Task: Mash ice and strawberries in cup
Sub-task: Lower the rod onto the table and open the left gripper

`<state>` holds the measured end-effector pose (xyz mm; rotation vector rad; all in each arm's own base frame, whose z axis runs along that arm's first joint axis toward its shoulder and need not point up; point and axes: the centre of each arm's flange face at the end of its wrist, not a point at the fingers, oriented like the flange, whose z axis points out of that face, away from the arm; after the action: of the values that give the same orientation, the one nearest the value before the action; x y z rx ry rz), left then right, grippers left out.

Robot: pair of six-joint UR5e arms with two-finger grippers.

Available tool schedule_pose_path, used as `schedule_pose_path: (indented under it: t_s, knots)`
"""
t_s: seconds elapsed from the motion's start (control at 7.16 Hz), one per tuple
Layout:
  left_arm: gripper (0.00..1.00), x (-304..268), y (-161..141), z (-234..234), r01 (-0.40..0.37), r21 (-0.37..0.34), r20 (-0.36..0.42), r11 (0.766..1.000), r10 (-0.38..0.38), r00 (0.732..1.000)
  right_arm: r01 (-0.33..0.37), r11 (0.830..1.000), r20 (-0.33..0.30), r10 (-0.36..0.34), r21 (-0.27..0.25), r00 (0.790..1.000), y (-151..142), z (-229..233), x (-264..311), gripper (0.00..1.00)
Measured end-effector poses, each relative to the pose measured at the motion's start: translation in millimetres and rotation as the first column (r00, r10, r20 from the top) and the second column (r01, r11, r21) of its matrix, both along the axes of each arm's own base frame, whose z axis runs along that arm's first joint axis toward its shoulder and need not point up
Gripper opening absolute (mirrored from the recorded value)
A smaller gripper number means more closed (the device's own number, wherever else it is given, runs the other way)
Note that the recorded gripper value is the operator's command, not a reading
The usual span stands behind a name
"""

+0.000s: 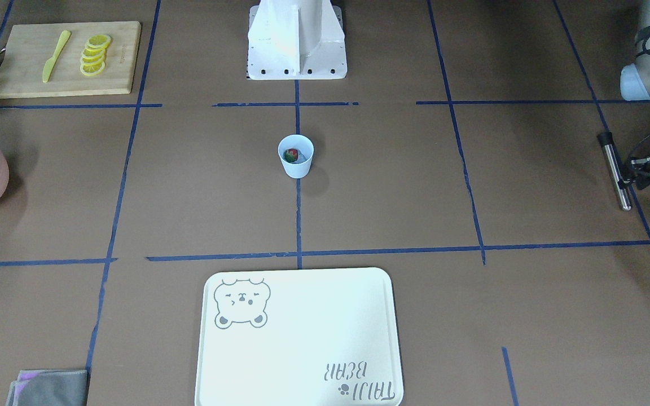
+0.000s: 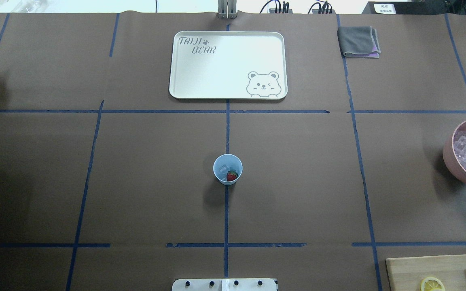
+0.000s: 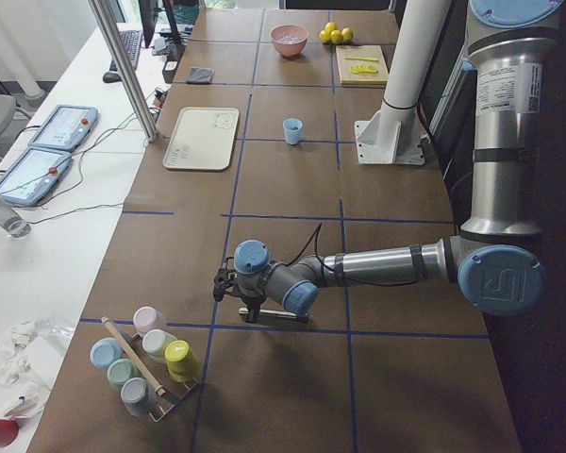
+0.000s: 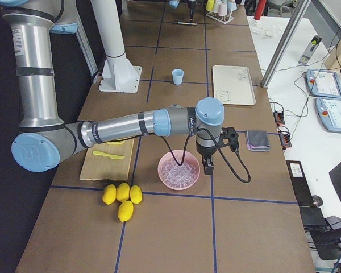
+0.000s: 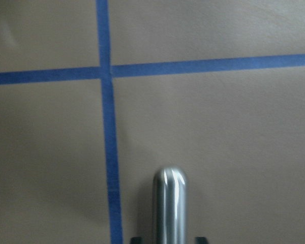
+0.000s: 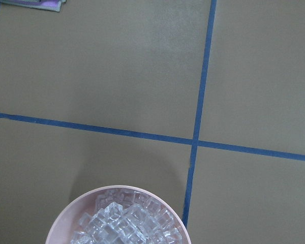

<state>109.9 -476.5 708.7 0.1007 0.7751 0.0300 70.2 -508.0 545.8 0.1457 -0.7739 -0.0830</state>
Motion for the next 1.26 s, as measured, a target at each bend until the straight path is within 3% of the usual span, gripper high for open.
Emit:
schedule_pose_path:
  t_s: [0.42, 0.84, 1.26]
  knots:
    - [1.0, 0, -3, -6, 0.002, 0.018, 0.006, 1.0, -0.002, 1.0, 0.0, 1.0, -0.001, 0.0, 0.014, 1.0, 2, -7, 0, 0.99]
    - [1.0, -15, -4, -23, -0.055, 0.031, -0.065, 0.998, 0.057, 0.996, -0.001, 1.0, 0.001, 0.001, 0.012, 1.0, 3, -6, 0, 0.99]
    - [1.0, -110, -24, -65, -0.127, 0.03, -0.025, 0.992, 0.127, 0.992, -0.002, 1.0, 0.004, 0.002, -0.001, 1.0, 4, -1, 0, 0.99]
